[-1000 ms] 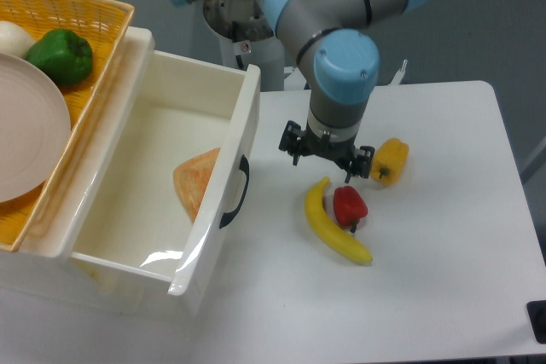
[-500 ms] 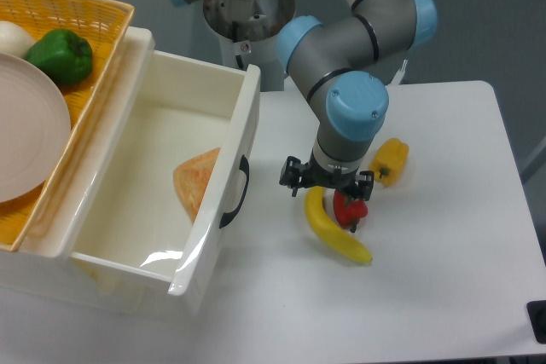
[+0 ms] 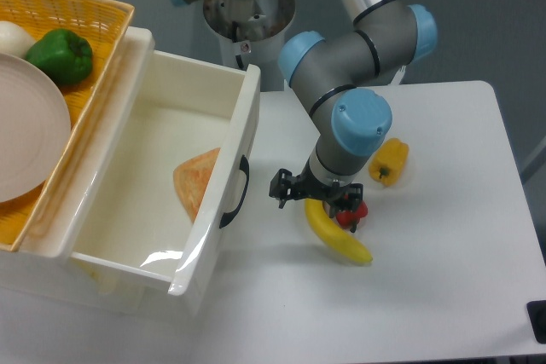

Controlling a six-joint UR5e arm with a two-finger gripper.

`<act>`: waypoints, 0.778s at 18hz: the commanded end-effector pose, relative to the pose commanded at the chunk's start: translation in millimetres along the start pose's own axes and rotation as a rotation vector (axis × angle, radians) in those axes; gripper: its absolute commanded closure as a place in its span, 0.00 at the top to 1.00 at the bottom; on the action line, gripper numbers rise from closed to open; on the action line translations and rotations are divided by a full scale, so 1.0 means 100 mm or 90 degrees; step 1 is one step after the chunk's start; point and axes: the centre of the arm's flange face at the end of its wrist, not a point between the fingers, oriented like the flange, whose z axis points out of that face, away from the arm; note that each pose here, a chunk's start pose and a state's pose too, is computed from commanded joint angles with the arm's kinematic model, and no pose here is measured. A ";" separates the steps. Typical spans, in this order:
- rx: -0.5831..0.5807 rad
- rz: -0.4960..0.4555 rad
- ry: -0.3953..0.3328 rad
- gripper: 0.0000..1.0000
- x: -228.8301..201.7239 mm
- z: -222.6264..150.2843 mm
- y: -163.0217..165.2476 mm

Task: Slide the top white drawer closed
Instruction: 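Swing the gripper back to the open drawer's front face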

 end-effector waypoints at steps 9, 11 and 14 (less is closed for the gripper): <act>-0.016 0.024 0.008 1.00 0.12 0.19 -0.10; -0.021 0.029 0.010 1.00 0.18 0.24 -0.13; -0.020 0.030 0.011 1.00 0.20 0.25 -0.14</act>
